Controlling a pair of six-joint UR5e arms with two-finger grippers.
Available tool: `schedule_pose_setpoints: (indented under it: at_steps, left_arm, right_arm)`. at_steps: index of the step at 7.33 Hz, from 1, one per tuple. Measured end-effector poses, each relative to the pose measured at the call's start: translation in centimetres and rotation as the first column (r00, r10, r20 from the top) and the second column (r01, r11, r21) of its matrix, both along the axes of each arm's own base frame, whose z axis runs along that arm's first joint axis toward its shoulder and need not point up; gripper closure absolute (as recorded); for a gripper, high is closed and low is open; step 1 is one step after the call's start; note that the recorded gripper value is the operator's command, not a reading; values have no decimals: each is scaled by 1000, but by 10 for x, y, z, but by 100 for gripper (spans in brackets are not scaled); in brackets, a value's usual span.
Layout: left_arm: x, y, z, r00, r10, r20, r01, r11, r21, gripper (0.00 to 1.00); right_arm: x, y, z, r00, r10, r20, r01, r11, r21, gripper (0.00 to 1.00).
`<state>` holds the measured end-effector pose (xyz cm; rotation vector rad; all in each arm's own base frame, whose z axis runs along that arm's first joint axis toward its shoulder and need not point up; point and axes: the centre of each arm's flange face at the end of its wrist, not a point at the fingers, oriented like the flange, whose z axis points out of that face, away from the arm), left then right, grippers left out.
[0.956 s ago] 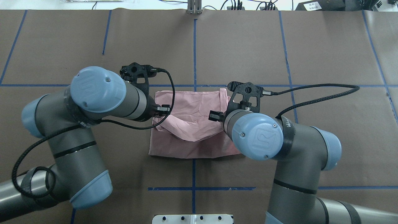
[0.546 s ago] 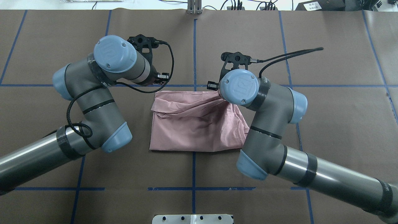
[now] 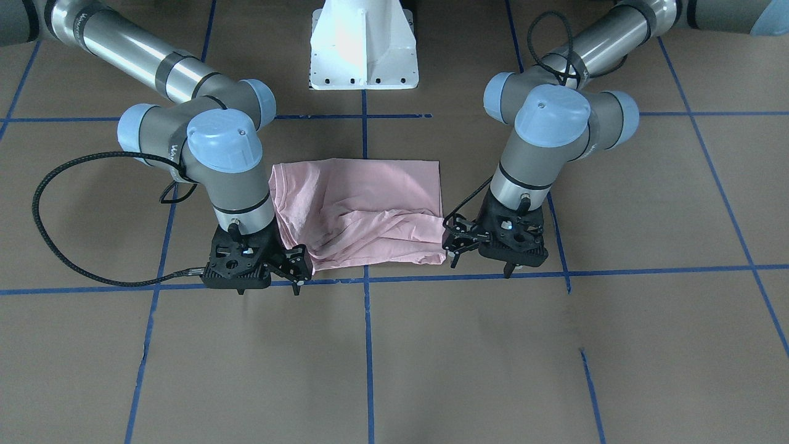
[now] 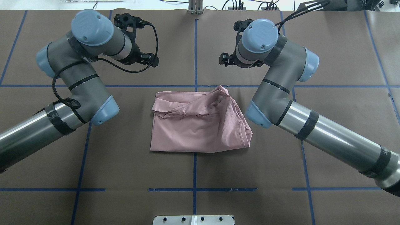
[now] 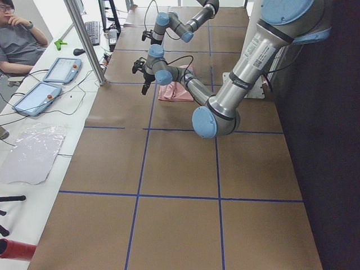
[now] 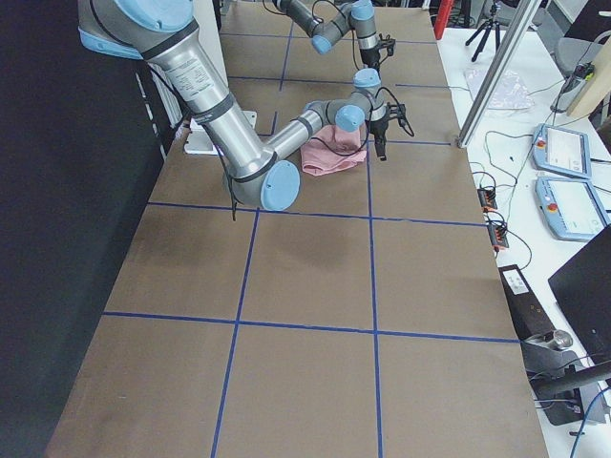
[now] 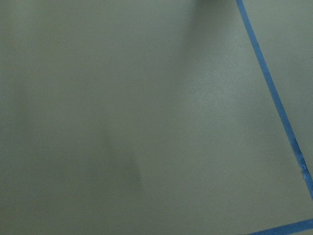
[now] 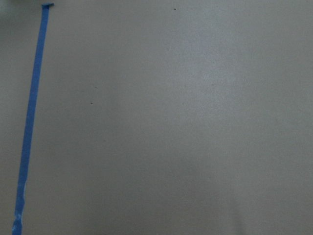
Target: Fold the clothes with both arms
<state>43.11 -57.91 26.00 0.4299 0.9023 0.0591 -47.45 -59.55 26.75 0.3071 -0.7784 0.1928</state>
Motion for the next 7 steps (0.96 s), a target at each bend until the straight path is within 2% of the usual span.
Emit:
schedule_pose_setpoints:
  at_steps: [2,3,5,7]
  left_arm:
    - [-33,28,-3,1000,20,-10,-19,999,51,0]
    - [-58,39,-8,999,38,18,-40,995,93,0]
    - [-137,46,-9,989,82,122,-100,983,155,0]
    - [-250,27,33,957,133,258,-193,957,219,0]
  right_arm:
    - [40,-1,4,998,-48,42,48,999,-5,0]
    - [76,-1,14,995,-87,43,87,996,9,0]
    - [176,-5,40,981,-195,-8,195,980,44,0]
    - [295,-17,94,949,-301,-92,309,947,84,0]
